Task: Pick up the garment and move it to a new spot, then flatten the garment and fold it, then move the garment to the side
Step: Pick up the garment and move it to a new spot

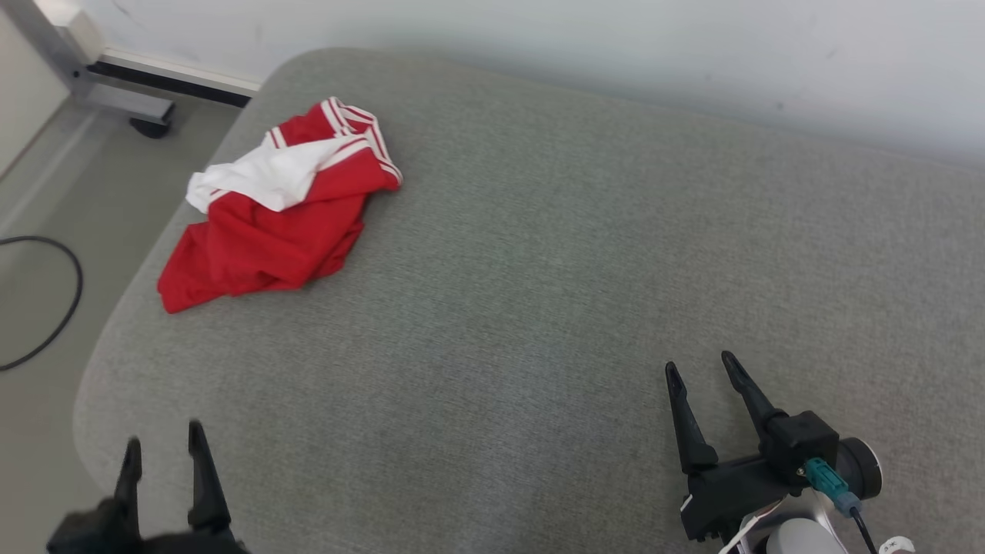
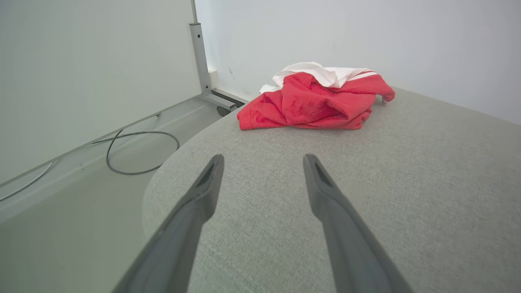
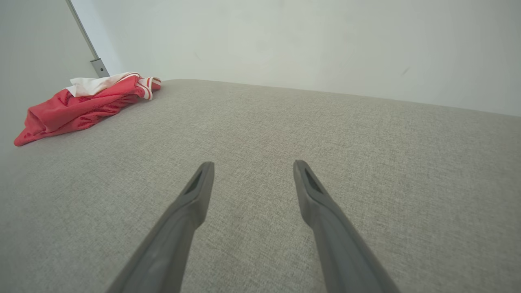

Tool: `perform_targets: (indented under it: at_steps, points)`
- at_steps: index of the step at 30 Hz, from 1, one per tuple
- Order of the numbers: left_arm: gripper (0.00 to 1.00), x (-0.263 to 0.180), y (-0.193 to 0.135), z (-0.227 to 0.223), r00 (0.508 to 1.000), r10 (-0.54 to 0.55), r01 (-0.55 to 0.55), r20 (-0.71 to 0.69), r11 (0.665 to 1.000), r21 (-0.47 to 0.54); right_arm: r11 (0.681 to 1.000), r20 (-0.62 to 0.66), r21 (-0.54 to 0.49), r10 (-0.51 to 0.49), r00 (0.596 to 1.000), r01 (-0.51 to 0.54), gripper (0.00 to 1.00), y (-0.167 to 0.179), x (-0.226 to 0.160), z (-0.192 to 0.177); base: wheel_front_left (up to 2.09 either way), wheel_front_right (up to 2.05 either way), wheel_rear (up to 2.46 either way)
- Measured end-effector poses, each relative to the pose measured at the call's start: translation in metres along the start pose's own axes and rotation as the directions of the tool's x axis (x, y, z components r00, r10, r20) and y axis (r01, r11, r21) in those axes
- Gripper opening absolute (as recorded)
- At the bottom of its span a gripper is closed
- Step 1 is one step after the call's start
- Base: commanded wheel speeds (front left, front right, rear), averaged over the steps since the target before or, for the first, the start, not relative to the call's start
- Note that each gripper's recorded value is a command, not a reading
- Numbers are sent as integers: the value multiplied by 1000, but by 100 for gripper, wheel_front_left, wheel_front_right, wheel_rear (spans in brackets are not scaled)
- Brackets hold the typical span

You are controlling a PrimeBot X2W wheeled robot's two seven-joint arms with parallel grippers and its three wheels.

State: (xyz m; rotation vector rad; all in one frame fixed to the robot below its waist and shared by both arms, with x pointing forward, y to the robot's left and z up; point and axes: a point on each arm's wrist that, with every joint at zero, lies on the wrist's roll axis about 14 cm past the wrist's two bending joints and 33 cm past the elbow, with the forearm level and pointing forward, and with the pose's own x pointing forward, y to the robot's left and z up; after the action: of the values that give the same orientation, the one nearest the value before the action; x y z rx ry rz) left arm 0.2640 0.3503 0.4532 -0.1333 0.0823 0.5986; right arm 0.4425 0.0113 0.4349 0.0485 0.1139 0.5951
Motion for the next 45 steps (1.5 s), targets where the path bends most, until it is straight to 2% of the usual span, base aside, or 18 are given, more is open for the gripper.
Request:
perform_targets:
  at_steps: [7,13,20,31,39,44,45]
  points:
    - [100,57,-22,30,993,-96,90,62,991,94,1000,21,-15,-24,999,24,100,-21,5,2,0,0,0]
    - [100,106,-43,42,985,-160,147,64,974,170,998,24,-16,-56,998,57,100,-42,5,-2,0,0,0]
    - [100,155,-75,36,976,-216,208,18,957,202,996,32,-20,-90,995,91,100,-63,2,-6,0,0,0]
    - [100,211,-117,0,957,-264,287,-117,921,262,988,10,-36,-148,989,148,100,-98,-4,-23,0,0,0]
    - [100,233,-106,-37,965,-130,202,-228,922,330,981,3,-37,-193,981,193,100,-117,-10,-31,0,0,0]
    - [100,235,-100,-60,949,-78,173,-307,939,297,977,1,-39,-211,977,211,100,-124,-13,-32,0,0,0]
    - [23,235,-101,-62,946,-79,176,-314,940,292,976,0,-39,-215,977,215,100,-125,-14,-32,0,0,0]
